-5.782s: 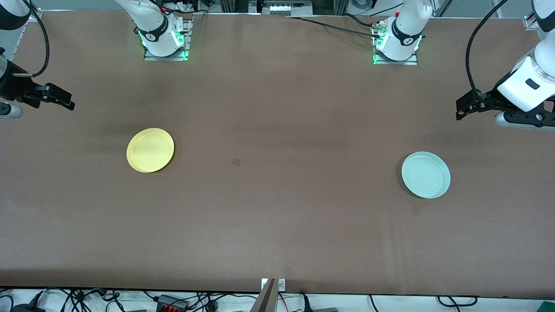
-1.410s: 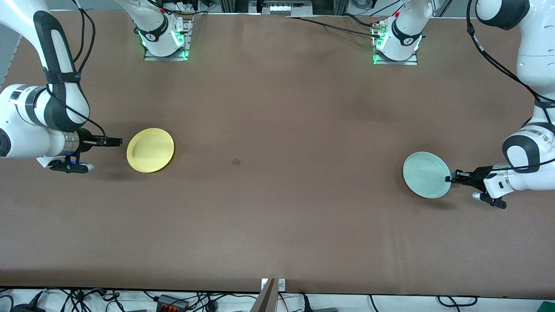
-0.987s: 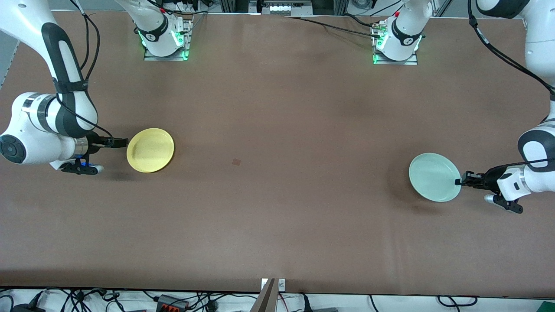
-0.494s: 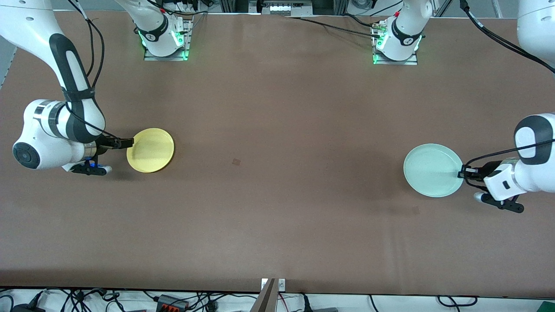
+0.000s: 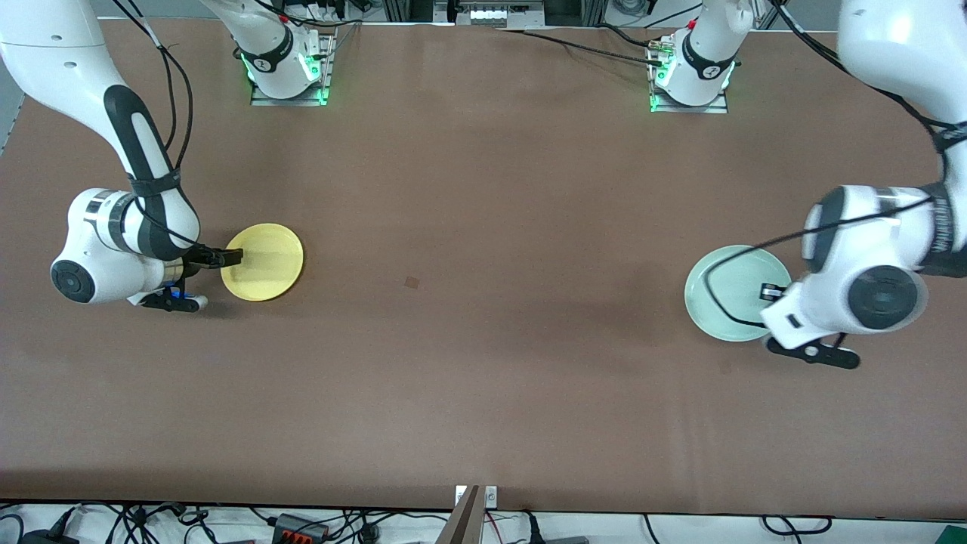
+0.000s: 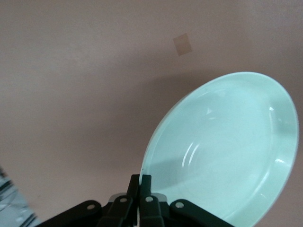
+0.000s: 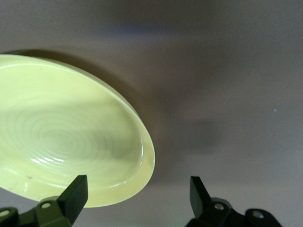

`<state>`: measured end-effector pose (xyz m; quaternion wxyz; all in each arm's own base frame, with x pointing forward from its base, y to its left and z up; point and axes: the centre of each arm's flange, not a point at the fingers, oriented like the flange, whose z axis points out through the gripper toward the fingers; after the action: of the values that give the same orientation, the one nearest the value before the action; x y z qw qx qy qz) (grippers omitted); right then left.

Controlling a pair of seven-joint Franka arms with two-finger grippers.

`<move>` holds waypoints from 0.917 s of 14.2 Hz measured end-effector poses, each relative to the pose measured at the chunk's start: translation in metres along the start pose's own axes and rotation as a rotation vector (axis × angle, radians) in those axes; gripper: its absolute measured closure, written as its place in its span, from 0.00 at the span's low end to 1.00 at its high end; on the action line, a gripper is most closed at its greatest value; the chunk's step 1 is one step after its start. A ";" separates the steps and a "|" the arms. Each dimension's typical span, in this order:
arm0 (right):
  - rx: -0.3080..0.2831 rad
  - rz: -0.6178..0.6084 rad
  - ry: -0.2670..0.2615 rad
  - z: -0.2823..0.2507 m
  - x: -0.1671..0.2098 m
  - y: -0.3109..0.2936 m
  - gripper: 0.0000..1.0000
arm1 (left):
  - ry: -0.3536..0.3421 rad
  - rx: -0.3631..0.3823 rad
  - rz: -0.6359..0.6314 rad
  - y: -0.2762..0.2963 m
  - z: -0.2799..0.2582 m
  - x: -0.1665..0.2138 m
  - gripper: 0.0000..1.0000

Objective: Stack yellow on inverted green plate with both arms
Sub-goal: 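Grasp the yellow plate with the right gripper while the left gripper grasps the green plate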

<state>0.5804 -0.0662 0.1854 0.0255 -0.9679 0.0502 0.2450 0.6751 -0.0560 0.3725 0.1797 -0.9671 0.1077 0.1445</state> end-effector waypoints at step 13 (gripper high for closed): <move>0.000 0.005 -0.023 0.014 0.003 0.002 0.53 | 0.179 0.698 -0.211 0.324 -0.022 -0.040 0.97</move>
<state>0.5768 -0.0678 0.1718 0.0254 -0.9649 0.0521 0.2561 0.5589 -0.3537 0.3023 0.5025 -0.8621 0.0655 -0.0054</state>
